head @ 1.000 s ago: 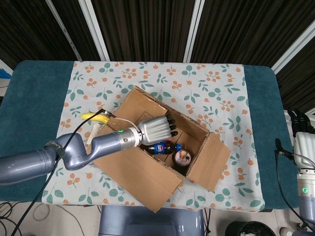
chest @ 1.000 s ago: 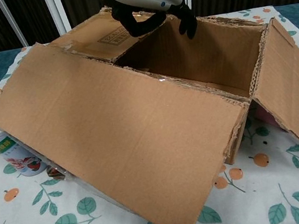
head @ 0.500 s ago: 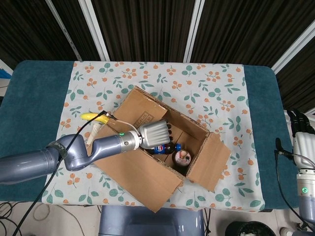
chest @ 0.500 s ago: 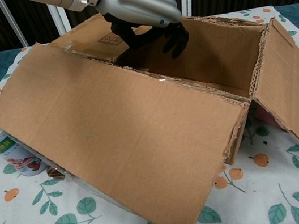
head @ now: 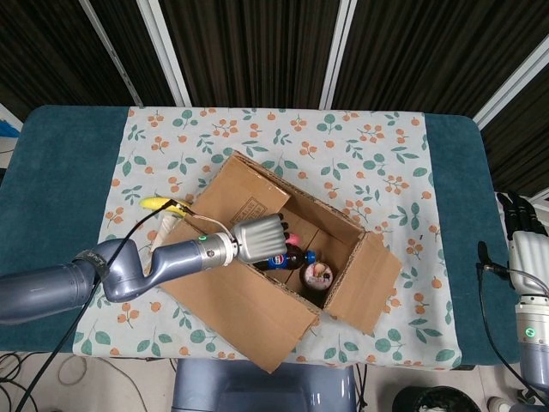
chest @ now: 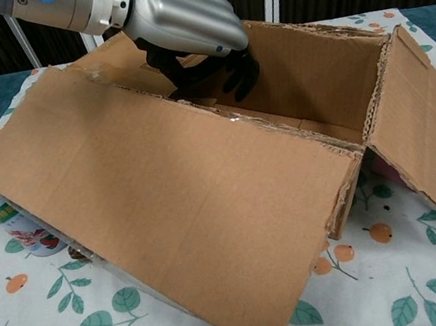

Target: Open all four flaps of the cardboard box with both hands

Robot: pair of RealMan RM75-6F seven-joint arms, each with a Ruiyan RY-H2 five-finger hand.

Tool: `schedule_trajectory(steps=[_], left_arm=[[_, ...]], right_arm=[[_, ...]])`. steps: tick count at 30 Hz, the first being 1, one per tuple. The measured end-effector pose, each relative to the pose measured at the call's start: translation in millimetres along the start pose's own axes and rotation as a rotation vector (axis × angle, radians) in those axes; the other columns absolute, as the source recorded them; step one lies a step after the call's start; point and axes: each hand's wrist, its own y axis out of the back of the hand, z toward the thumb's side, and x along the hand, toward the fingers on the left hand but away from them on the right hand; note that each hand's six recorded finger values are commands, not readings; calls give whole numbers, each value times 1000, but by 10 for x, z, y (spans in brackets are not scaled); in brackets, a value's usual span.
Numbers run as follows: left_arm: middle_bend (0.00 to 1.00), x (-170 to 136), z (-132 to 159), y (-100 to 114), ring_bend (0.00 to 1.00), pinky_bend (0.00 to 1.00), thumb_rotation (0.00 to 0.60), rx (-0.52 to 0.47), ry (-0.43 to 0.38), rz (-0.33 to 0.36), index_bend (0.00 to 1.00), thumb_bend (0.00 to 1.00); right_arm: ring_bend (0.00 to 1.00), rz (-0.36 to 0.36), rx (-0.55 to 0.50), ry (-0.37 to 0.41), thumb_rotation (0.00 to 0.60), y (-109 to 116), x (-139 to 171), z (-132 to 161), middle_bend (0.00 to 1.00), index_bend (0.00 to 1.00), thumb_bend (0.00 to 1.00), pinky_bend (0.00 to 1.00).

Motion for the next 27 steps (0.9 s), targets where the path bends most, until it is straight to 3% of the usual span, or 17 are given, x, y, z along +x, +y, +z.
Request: schedule_trajectory(steps=[7,14,27], left_arm=[[358,80,78,34,270,347,600,-16,-9,38,331,954],[439,82,94,-47,330,390,600,-11,-15,6,393,954],[486,-106,-248,129,369,408,600,28,69,45,433,988]], right_arm=[[39,0,-5,-1,600,4,-1,-4,0,0,486,226],[39,0,-12,-5,600,8,-5,-15,0,0,492,226],[40,18,-20,16,600,-60,17,37,0,0,505,226]])
